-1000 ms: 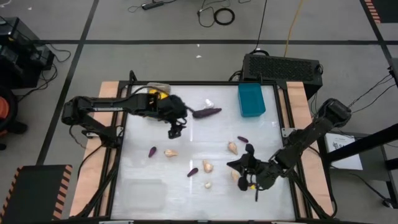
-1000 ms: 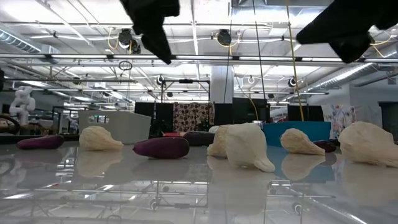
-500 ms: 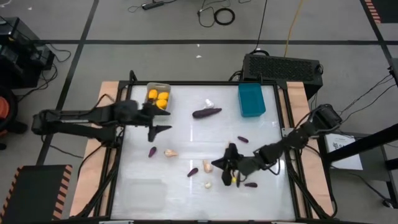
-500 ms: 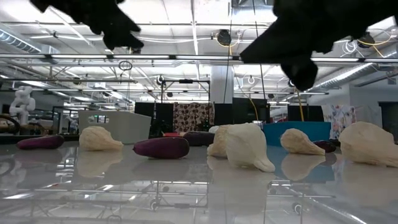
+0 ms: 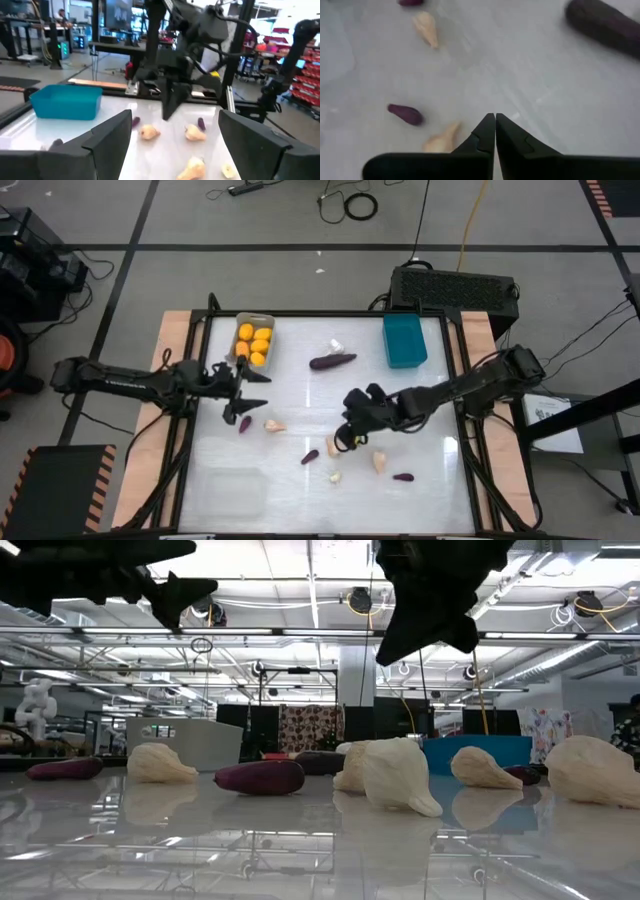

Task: Sort produce into baskets
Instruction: Put the garlic into the blue bin

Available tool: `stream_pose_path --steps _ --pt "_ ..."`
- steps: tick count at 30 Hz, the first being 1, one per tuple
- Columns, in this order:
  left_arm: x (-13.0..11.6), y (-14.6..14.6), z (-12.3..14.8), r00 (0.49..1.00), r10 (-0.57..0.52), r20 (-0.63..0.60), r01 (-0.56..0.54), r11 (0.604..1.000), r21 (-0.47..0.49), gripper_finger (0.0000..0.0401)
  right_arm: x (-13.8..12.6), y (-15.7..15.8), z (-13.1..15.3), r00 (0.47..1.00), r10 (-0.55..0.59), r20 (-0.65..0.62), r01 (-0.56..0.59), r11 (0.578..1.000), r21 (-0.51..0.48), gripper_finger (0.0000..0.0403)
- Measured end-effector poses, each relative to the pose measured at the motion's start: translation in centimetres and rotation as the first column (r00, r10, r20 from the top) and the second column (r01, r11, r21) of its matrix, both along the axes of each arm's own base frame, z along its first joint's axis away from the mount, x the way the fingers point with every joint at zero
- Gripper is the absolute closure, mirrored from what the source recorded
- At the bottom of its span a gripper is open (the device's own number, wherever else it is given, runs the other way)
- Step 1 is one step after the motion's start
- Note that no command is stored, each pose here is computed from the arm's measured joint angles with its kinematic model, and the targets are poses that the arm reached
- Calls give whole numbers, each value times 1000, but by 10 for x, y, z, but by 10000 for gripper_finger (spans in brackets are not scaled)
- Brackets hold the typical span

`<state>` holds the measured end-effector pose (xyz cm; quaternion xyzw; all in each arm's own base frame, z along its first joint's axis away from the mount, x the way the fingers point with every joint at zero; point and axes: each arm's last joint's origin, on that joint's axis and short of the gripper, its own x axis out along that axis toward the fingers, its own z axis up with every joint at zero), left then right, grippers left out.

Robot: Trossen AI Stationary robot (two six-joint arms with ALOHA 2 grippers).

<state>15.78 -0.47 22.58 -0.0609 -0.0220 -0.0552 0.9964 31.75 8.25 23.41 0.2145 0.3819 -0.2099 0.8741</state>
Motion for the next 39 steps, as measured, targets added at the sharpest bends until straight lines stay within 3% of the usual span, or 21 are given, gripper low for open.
stream_pose_path --steps 8,14,18,22,26,32,39 --pt "0 -1 1 1000 -3 17 3 999 44 97 3 -17 1 993 -105 -54 113 981 159 330" --pt "1 -1 -1 1000 2 10 -3 996 93 97 22 -12 -9 997 -69 18 62 967 246 272" --pt "2 1 -5 998 59 -27 -56 993 104 97 36 -8 -13 995 -33 98 0 950 313 260" --pt "3 4 -9 984 160 -74 -151 982 110 97 49 -2 -15 998 -10 64 -9 954 298 260" --pt "2 4 -10 984 160 -78 -151 982 110 97 67 6 -11 999 37 -31 -29 972 235 260" --pt "2 4 -10 984 159 -82 -149 983 110 97 87 13 -23 974 20 -227 12 990 141 260" --pt "2 4 -10 984 156 -82 -146 983 111 97 100 19 -39 942 -3 -337 76 976 204 260"
